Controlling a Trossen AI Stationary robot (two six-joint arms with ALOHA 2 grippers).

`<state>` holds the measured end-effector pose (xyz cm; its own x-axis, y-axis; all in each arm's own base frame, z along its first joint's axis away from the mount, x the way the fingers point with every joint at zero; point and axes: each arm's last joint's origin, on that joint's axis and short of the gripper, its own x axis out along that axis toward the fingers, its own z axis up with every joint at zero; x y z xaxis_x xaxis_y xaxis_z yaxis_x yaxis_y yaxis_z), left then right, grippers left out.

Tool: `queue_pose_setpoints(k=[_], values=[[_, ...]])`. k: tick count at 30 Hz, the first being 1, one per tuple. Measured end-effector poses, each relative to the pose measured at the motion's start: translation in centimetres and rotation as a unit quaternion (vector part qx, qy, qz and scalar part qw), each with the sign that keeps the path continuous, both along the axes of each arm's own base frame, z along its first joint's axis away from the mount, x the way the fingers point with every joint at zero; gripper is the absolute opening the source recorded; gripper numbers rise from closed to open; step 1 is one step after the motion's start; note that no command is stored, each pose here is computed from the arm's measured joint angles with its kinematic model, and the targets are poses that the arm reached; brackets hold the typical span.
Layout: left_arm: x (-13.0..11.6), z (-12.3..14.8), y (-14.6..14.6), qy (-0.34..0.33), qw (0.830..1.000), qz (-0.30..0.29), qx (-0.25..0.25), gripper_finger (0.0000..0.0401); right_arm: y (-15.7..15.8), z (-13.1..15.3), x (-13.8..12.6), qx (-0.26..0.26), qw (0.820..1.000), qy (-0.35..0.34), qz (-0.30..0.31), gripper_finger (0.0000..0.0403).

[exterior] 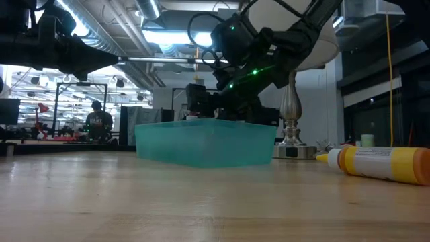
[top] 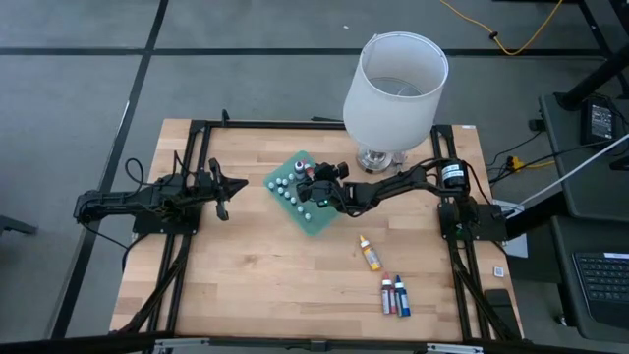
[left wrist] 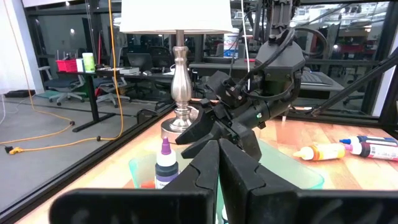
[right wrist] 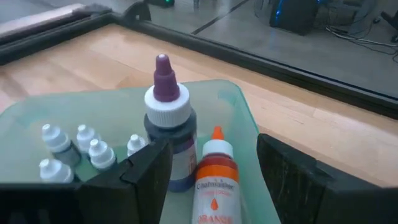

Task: Pick & Place food coloring
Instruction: Put the large yellow food coloring bottle into the green bin

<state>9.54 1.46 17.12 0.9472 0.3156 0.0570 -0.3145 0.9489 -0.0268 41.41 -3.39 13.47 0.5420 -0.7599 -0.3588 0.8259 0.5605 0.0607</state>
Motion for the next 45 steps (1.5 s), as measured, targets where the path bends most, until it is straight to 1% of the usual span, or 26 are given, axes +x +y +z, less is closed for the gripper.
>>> queue_pose_setpoints(k=[2,6,11,14,18,20,22,26,30,33,38,45], values=[[0.0,0.0,0.0,0.0,1.0,0.0,0.0,0.001,0.3,0.6,-0.1,0.003,1.0,0.009,0.018,0.0234],[0.0,0.0,0.0,0.0,1.0,0.0,0.0,0.0013,1.9,3.8,-0.7,0.006,0.998,0.014,0.06,0.0232],[0.0,0.0,0.0,0.0,1.0,0.0,0.0,0.0009,4.2,7.6,-2.8,0.011,0.992,0.052,0.113,0.0224],[0.0,0.0,0.0,0.0,1.0,0.0,0.0,0.0006,5.4,9.5,-4.6,0.029,0.986,0.077,0.144,0.0221],[0.0,0.0,0.0,0.0,1.0,0.0,0.0,0.0007,6.8,11.5,-6.8,0.084,0.974,0.09,0.189,0.0222],[0.0,0.0,0.0,0.0,1.0,0.0,0.0,0.0009,7.4,12.2,-8.0,0.127,0.964,0.097,0.213,0.0224],[0.0,0.0,0.0,0.0,1.0,0.0,0.0,0.0012,7.9,12.8,-9.1,0.181,0.951,0.099,0.232,0.0228],[0.0,0.0,0.0,0.0,1.0,0.0,0.0,0.0015,9.0,13.2,-11.1,0.273,0.923,0.128,0.239,0.0241],[0.0,0.0,0.0,0.0,1.0,0.0,0.0,0.0017,10.0,13.1,-12.5,0.325,0.902,0.162,0.233,0.0263],[0.0,0.0,0.0,0.0,1.0,0.0,0.0,0.0016,10.6,12.8,-13.2,0.368,0.889,0.177,0.208,0.0277],[0.0,0.0,0.0,0.0,1.0,0.0,0.0,0.0011,11.3,11.4,-13.3,0.398,0.875,0.209,0.181,0.0282],[0.0,0.0,0.0,0.0,1.0,0.0,0.0,0.0014,11.9,8.5,-12.7,0.426,0.848,0.278,0.15,0.0282]])
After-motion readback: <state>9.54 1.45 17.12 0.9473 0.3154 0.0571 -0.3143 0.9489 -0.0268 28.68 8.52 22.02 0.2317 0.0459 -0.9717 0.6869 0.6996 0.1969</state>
